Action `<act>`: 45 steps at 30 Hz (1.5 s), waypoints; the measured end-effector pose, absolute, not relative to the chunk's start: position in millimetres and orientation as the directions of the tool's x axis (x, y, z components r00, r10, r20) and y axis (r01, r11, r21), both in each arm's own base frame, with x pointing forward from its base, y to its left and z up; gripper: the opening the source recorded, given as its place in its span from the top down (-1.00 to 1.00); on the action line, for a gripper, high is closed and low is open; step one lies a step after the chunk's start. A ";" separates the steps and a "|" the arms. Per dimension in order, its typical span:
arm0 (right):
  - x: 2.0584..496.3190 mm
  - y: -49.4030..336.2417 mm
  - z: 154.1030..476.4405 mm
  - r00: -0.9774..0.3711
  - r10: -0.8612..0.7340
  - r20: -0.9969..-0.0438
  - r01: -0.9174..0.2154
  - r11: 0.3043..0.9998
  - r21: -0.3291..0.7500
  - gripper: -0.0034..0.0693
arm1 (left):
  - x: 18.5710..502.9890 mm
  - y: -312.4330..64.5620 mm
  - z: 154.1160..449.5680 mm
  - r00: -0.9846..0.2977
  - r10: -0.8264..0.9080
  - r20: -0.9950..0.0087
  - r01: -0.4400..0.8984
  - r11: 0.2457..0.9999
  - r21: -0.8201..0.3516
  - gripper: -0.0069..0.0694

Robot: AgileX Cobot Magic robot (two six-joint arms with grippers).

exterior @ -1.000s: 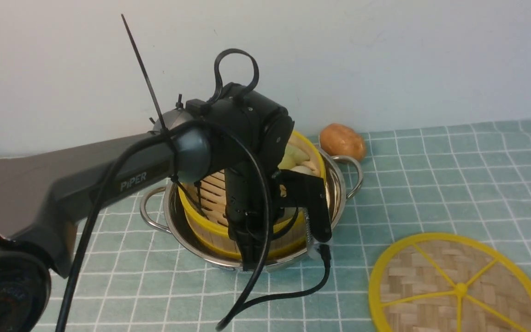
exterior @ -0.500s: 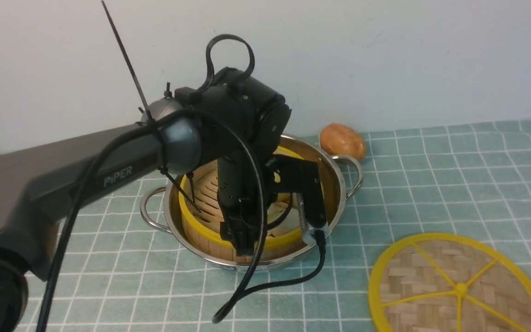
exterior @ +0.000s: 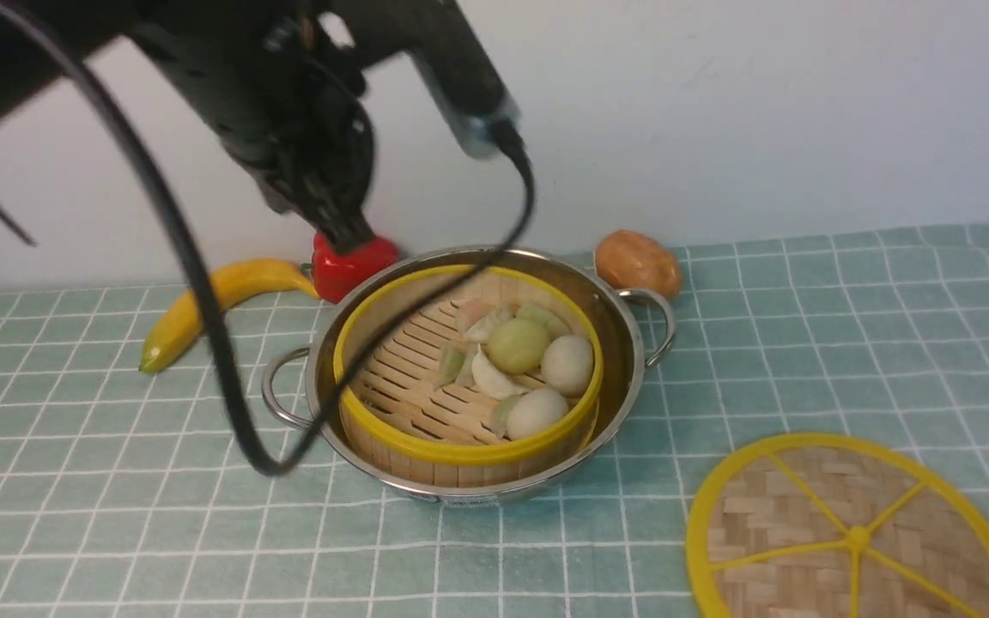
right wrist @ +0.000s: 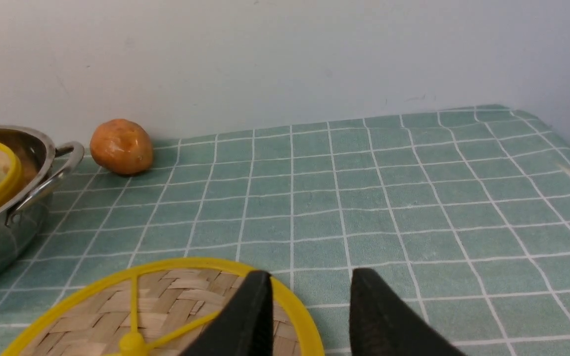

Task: Place the steamer in the pot on the blue tablecloth, and put the lid on the steamer.
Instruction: 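Move the gripper down to the bamboo steamer lid and grasp its center knob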

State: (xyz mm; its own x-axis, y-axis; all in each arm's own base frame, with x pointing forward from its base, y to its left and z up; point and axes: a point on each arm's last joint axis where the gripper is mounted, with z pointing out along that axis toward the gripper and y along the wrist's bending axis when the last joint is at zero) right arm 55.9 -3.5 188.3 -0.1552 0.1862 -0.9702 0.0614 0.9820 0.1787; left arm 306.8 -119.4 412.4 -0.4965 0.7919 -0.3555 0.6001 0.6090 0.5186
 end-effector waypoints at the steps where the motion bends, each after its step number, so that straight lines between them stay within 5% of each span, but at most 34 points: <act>1: 55.9 -3.5 188.3 -0.155 0.186 -0.970 0.061 0.982 0.179 0.24 | 302.8 -98.2 424.1 -0.558 0.718 -0.416 0.520 0.693 0.499 0.70; 8: 55.9 -3.5 188.3 -0.155 0.186 -0.970 0.061 0.982 0.179 0.24 | 279.0 -34.0 467.3 -0.622 0.388 -0.680 0.166 0.914 0.369 0.88; 20: 55.9 -3.5 188.3 -0.155 0.186 -0.970 0.061 0.982 0.179 0.24 | 282.8 -8.0 468.2 -0.643 0.312 -0.700 0.064 0.932 0.356 0.87; 28: 55.9 -3.5 188.3 -0.155 0.186 -0.970 0.061 0.982 0.179 0.24 | 234.9 -10.8 474.5 -0.433 0.298 -0.851 0.065 0.952 0.300 0.85; 31: 55.9 -3.5 188.3 -0.155 0.186 -0.970 0.061 0.982 0.179 0.24 | 177.8 -7.6 448.5 -0.231 0.295 -0.927 0.053 0.955 0.290 0.85; 34: 55.9 -3.5 188.3 -0.155 0.186 -0.970 0.061 0.982 0.179 0.24 | 143.9 -1.1 410.2 -0.162 0.289 -0.944 0.022 0.957 0.289 0.84; 40: 55.9 -3.5 188.3 -0.155 0.186 -0.970 0.061 0.982 0.179 0.24 | 94.6 5.9 294.3 -0.255 0.185 -0.949 -0.016 0.981 0.195 0.84; 45: 55.9 -3.5 188.3 -0.155 0.186 -0.970 0.061 0.982 0.179 0.24 | 76.2 6.4 240.2 -0.306 0.133 -0.943 -0.027 0.989 0.148 0.82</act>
State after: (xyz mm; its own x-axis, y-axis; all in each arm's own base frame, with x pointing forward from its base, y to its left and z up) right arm 55.9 -3.5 188.3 -0.1552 0.1862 -0.9702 0.0614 0.9820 0.1787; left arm 76.2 6.4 240.2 -0.3059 0.1329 -0.9428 -0.0267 0.9886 0.1480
